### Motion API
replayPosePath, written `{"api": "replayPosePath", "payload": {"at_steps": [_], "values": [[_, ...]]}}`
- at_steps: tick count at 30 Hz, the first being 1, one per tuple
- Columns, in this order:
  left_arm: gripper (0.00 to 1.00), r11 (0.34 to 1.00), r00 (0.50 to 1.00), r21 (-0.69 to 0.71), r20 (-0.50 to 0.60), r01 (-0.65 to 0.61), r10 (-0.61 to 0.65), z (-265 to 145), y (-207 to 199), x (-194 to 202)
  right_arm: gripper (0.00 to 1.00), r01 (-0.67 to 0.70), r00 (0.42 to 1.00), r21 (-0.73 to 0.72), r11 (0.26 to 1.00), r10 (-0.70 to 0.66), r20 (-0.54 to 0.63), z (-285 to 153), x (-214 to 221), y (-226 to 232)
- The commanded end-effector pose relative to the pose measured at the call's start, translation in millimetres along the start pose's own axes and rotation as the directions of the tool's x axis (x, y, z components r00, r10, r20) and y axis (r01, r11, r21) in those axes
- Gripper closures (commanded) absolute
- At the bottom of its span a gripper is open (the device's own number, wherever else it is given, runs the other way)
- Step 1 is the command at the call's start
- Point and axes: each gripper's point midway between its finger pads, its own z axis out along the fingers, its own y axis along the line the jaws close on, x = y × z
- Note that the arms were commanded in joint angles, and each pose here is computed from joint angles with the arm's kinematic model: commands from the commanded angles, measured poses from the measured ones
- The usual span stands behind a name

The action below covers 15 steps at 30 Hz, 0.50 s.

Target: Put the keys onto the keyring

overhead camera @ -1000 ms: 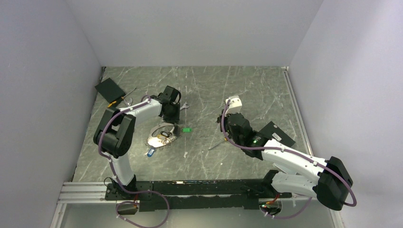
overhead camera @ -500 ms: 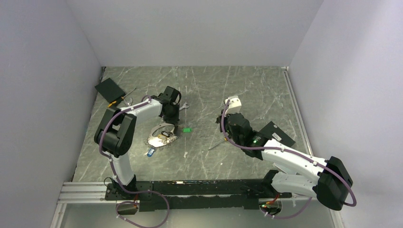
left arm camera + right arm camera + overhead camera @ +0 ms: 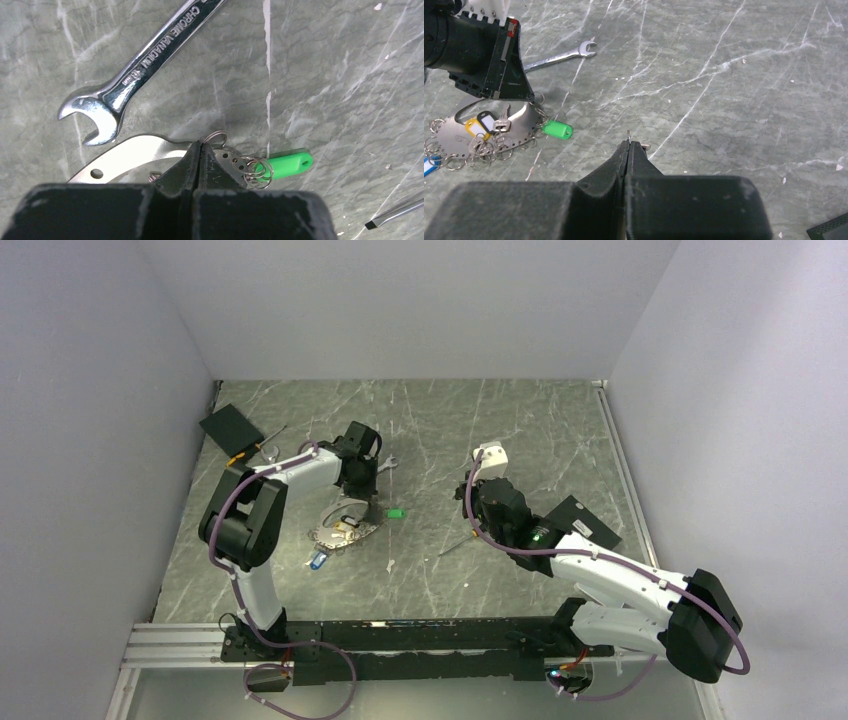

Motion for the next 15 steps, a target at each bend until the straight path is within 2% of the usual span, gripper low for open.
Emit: {"api": "replayPosePath", "payload": {"at_steps": [1,4,15], "values": [[1.00,0.999,0.999,-0.041,0.047,0.018,-0.016,-24.2,3.3,-16.8,1.00,-0.035,0.998,-0.007,0.999,0.035,0.052,1.4,-17.5,3.6],[1.00,0.997,0.998,-0.061,0.048,0.039,-0.036,-42.5,4.2,-20.6,1.00,-0.029,0.998,-0.019,0.999,0.030,0.053,0.4,-18.3,5.2],[1.00,0.984,0.995,-0.175,-0.092,0.017,-0.034,-95.8,16.5,-11.6,1.00,0.005,0.997,-0.097,0.995,0.002,0.078,-4.5,-26.0,16.4]]}}
